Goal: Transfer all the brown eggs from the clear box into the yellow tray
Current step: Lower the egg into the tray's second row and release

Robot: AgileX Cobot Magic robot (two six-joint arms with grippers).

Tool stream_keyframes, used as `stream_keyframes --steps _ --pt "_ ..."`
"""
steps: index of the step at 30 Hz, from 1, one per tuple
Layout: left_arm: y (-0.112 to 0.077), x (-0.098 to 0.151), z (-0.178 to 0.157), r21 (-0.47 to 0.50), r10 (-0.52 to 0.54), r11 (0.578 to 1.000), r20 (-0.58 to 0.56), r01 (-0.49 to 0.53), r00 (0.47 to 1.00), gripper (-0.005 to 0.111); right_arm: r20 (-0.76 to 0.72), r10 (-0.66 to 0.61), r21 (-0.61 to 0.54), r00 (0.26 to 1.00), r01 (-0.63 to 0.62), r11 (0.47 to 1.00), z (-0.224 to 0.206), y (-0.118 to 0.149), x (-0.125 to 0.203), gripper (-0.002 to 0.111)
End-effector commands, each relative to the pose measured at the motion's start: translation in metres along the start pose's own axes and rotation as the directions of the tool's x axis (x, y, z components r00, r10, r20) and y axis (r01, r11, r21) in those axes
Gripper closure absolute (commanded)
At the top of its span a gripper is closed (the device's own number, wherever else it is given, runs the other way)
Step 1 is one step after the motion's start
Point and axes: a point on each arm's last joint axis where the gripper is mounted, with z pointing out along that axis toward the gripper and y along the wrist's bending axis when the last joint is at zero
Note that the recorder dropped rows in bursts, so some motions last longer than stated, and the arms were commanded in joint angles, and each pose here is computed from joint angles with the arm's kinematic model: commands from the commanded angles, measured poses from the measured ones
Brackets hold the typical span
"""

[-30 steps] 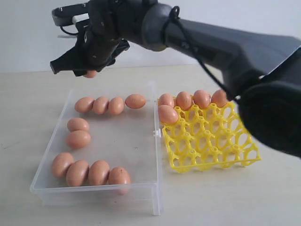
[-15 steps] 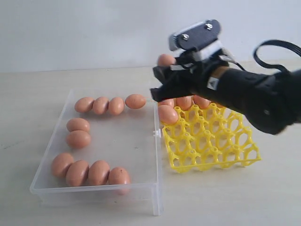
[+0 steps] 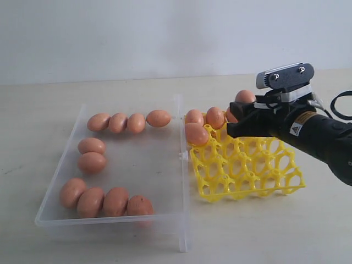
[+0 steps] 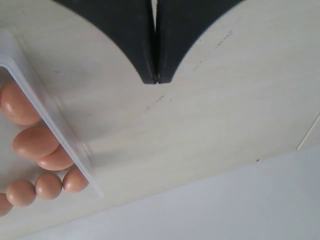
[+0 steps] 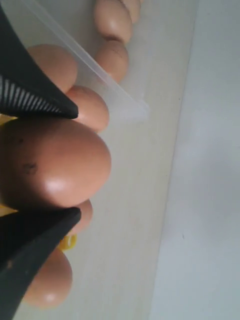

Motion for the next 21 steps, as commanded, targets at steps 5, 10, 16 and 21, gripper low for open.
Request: stream_keyframes --steps 5,10,16,21 --pt "0.000 -0.002 -0.001 -0.002 -0.005 1.000 0.018 0.005 1.000 0.107 -0.004 0.035 -0.071 0.999 -0.035 0.997 0.024 0.002 0.010 0.108" --pt "0.000 -0.002 -0.001 -0.002 -0.005 1.000 0.018 0.005 1.000 0.107 -0.005 0.031 -0.078 1.000 -0.031 0.996 0.037 0.001 0.012 0.108" --pt "0.000 -0.002 -0.001 -0.002 -0.005 1.000 0.018 0.005 1.000 0.107 -0.030 0.044 -0.154 0.999 -0.048 0.987 0.046 0.006 0.015 0.108" --pt "0.000 -0.002 -0.001 -0.002 -0.005 1.000 0.018 0.005 1.000 0.107 -0.044 0.037 -0.164 0.998 -0.044 0.986 0.049 0.007 0.018 0.097"
